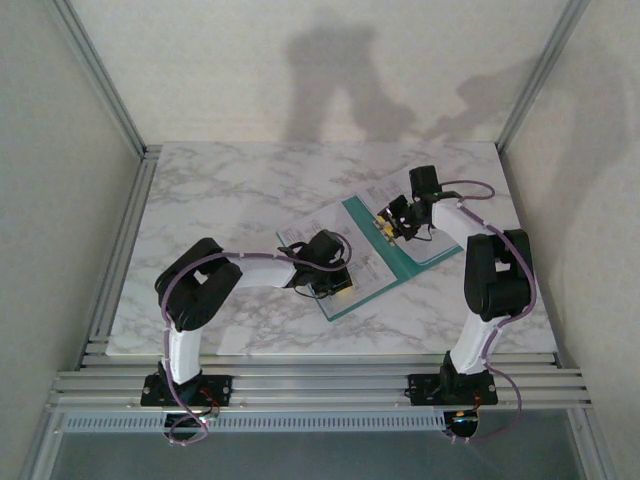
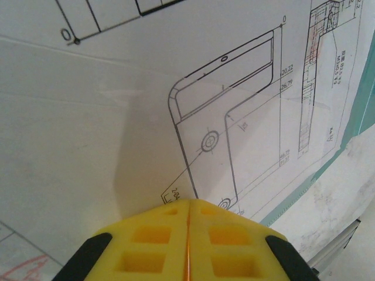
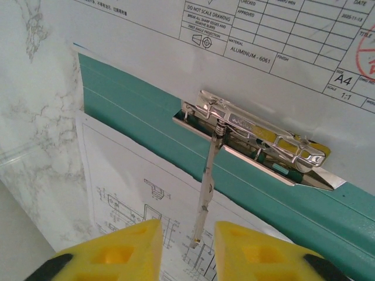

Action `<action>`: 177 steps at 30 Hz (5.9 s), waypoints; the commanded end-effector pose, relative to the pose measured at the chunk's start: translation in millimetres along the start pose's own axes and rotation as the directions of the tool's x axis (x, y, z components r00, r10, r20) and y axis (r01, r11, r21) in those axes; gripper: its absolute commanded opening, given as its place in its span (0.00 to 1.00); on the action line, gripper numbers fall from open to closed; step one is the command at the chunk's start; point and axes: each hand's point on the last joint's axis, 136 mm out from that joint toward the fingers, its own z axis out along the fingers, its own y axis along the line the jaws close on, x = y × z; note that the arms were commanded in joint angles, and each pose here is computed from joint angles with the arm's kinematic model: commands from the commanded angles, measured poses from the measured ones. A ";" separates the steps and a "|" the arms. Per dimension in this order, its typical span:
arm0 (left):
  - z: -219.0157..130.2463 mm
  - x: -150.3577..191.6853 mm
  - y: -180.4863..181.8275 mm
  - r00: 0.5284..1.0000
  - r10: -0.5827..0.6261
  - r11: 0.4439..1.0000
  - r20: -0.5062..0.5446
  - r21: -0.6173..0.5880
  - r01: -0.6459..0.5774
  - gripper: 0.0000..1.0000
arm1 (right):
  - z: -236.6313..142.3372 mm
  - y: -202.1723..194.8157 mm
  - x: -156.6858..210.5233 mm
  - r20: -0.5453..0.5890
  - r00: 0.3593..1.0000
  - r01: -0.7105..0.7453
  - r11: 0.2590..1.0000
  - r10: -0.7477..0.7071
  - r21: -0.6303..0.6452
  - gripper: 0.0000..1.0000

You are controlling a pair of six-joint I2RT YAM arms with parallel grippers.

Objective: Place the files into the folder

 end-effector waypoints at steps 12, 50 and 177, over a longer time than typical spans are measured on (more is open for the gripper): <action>13.3 18.0 43.9 0.998 -0.021 0.988 -0.053 -0.151 0.013 0.07 | 3.4 -15.6 -2.0 0.006 1.000 -0.004 0.998 0.003 0.057 0.19; 13.9 18.2 46.2 0.998 -0.030 0.988 -0.049 -0.152 0.023 0.07 | 9.8 -23.8 1.7 -0.006 1.000 -0.024 0.998 0.024 0.063 0.08; -25.3 23.3 112.3 0.992 -0.122 0.970 -0.033 -0.214 0.112 0.05 | 42.2 -203.2 41.0 0.192 0.924 -0.382 0.836 0.331 0.394 0.00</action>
